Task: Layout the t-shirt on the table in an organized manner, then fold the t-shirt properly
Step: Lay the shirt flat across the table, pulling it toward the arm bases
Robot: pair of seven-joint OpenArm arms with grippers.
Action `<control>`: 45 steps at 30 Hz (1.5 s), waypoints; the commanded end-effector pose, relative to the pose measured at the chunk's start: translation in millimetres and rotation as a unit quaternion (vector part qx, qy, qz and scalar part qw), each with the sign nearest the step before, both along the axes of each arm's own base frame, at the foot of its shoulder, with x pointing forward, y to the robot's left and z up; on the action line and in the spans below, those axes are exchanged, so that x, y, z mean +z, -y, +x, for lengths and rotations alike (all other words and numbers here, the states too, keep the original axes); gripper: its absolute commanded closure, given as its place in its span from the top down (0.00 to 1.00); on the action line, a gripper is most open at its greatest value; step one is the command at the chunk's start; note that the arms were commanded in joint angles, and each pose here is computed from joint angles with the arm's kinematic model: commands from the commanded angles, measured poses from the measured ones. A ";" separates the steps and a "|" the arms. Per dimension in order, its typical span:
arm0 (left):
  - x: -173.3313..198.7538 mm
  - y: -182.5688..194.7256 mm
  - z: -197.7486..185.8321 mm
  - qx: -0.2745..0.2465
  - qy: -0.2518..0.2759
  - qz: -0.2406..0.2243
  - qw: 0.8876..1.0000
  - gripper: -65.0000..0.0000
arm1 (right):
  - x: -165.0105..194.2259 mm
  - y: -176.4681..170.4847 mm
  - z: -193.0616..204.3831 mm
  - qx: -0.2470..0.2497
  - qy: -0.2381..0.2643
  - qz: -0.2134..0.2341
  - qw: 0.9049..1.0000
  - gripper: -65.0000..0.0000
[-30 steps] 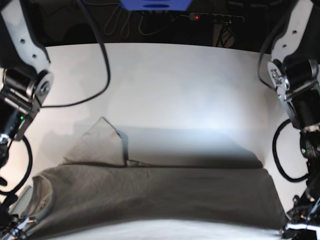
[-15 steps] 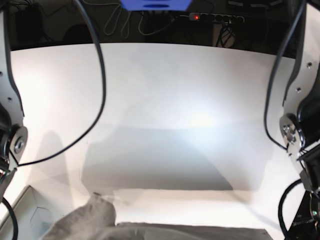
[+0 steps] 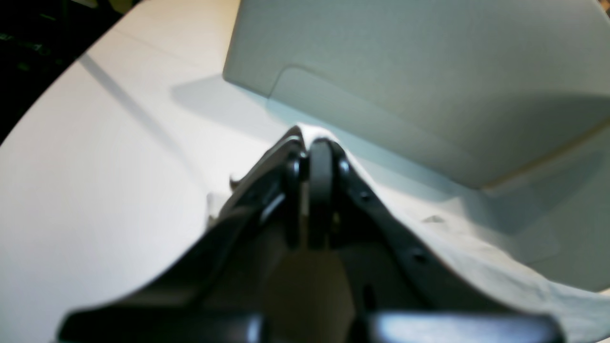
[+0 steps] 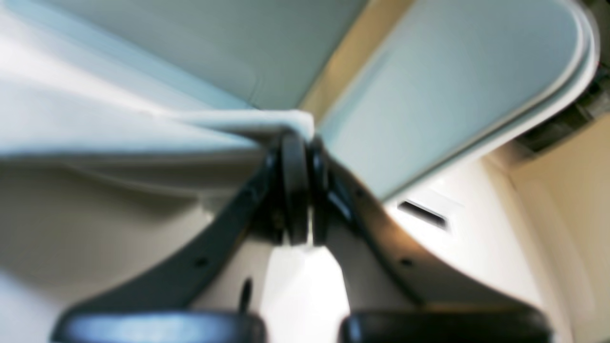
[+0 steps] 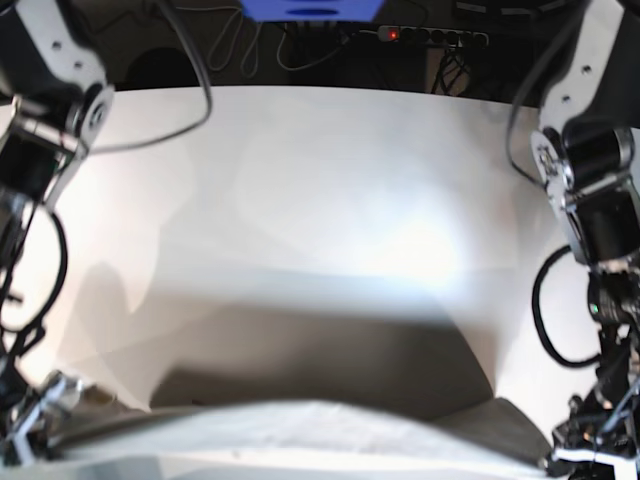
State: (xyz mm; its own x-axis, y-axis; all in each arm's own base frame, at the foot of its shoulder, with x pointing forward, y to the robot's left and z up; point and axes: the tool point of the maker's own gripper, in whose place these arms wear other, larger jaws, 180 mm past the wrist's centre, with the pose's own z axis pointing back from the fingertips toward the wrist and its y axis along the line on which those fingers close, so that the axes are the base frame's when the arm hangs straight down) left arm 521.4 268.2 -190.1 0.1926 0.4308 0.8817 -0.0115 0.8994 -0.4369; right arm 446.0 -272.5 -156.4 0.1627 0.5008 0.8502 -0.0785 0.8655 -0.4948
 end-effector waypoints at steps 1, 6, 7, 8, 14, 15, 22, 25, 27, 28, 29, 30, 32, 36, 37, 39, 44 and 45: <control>25.0 -2.6 -0.8 0.002 0.040 0.007 0.999 0.00 | 11.3 0.3 -6.7 0.002 0.027 0.000 1.000 0.00; -26.6 14.0 -37.4 -0.006 0.006 0.010 1.000 0.00 | -53.7 -8.3 -58.1 -0.004 -0.006 0.039 0.999 0.00; -37.7 10.1 -47.1 0.000 -0.003 0.009 1.000 0.00 | -65.5 -7.4 -68.6 -0.008 -0.014 0.045 0.999 0.00; -53.5 5.7 -58.2 0.008 -0.017 0.005 1.000 0.00 | -79.9 -8.5 -79.1 -0.009 -0.025 0.053 0.998 0.00; -130.2 -19.5 -120.5 0.054 -0.093 -0.021 0.994 0.00 | -150.4 -16.8 -134.5 -0.009 -0.095 0.087 0.992 0.00; -138.7 -23.3 -128.9 0.060 -0.102 -0.023 0.993 0.00 | -160.6 -18.4 -142.2 -0.010 -0.107 0.093 0.990 0.00; -184.8 -44.8 -184.5 0.101 -0.158 -0.035 0.982 0.00 | -210.8 -18.6 -185.5 -0.015 -0.168 0.117 0.979 0.00; -198.1 -51.7 -204.1 0.112 -0.178 -0.035 0.977 0.00 | -227.8 -18.3 -200.9 -0.018 -0.191 0.125 0.973 0.00; -203.1 -55.6 -212.9 0.118 -0.186 -0.035 0.975 0.00 | -234.8 -18.4 -210.5 -0.018 -0.201 0.128 0.971 0.00; -205.5 -58.1 -217.5 0.122 -0.189 -0.035 0.974 0.00 | -236.9 -18.9 -215.1 -0.017 -0.203 0.129 0.970 0.00; -206.0 -60.8 -219.9 0.125 -0.191 -0.035 0.973 0.00 | -240.1 -18.9 -221.6 -0.017 -0.209 0.129 0.969 0.00; -207.4 -63.4 -223.4 0.127 -0.195 -0.034 0.972 0.00 | -242.8 -19.1 -227.3 -0.017 -0.214 0.130 0.968 0.00; -209.4 -66.9 -228.6 0.130 -0.200 -0.032 0.971 0.00 | -247.5 -19.1 -239.6 -0.016 -0.223 0.129 0.966 0.00; -216.7 -68.5 -240.5 0.132 -0.213 -0.029 0.968 0.00 | -251.6 -10.1 -266.0 -0.030 -0.230 0.132 0.964 0.00; -217.7 -71.4 -244.2 0.137 -0.215 -0.029 0.966 0.00 | -251.6 -7.2 -270.0 -0.034 -0.231 0.131 0.964 0.00; -218.8 -79.0 -252.0 0.149 -0.218 -0.030 0.964 0.00 | -250.5 -0.7 -275.2 -0.043 -0.229 0.131 0.963 0.00; -228.2 -87.1 -274.2 0.162 -0.236 -0.028 0.958 0.00 | -261.5 6.9 -296.0 -0.057 -0.247 0.155 0.955 0.00; -231.2 -87.1 -279.4 0.162 -0.242 -0.027 0.956 0.00 | -264.2 8.1 -298.7 -0.060 -0.250 0.162 0.953 0.00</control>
